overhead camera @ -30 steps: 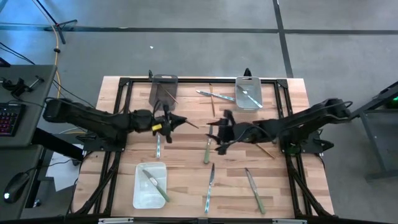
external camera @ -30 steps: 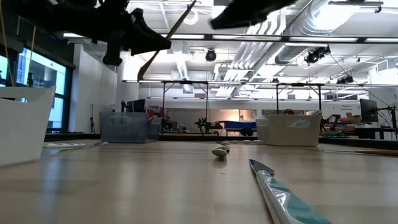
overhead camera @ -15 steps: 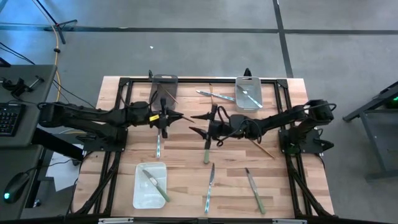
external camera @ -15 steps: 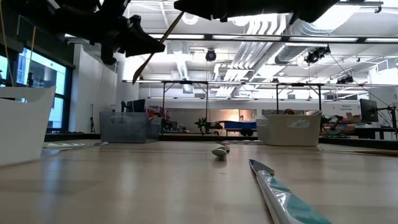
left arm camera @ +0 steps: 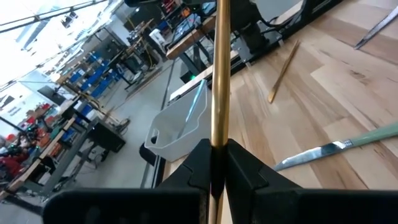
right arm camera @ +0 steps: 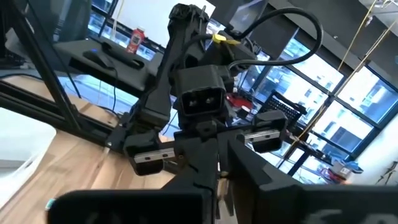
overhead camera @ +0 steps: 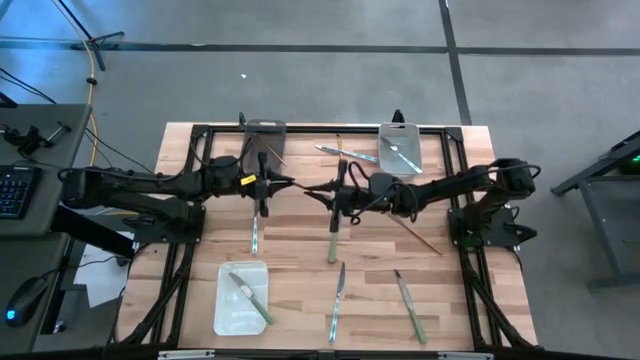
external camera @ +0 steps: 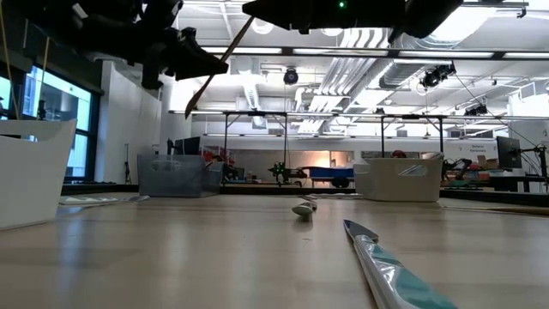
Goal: Sort silverware by color (type)
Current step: Put the gold table knife into the black bin
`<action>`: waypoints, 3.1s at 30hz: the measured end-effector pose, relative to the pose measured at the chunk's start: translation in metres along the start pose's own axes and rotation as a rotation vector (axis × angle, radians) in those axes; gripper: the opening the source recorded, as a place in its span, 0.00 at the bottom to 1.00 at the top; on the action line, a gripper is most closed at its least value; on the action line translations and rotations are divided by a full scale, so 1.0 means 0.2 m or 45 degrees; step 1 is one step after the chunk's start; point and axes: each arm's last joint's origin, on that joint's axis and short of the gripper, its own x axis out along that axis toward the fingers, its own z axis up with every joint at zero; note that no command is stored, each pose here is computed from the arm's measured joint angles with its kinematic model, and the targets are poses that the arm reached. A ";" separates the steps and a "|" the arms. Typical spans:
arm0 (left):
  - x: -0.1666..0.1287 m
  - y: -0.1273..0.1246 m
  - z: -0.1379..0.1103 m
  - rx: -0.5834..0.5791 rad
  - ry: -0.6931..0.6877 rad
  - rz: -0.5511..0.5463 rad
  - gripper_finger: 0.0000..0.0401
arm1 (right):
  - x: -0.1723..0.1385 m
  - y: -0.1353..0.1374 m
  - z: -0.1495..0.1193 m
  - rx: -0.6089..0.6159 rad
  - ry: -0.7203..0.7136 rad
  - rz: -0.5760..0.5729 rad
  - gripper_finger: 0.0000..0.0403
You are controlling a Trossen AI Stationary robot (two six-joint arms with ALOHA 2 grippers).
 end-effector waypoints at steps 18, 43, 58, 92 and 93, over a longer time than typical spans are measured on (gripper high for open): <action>0.01 0.07 0.06 -0.088 -0.005 0.146 0.28 | 0.01 -0.15 -0.06 -0.032 -0.061 -0.032 0.00; 0.02 0.14 0.13 -0.325 0.114 0.118 0.28 | 0.30 -0.27 -0.14 -0.025 -0.183 -0.059 0.00; 0.02 0.18 0.09 -0.217 0.134 0.150 0.04 | 0.30 -0.26 -0.16 0.005 -0.112 -0.108 0.01; -0.12 0.16 -0.42 0.099 0.676 0.367 0.04 | 0.04 -0.20 -0.06 -0.013 0.084 -0.339 0.01; -0.12 0.16 -0.43 0.102 0.686 0.366 0.04 | 0.04 -0.20 -0.06 -0.013 0.084 -0.339 0.01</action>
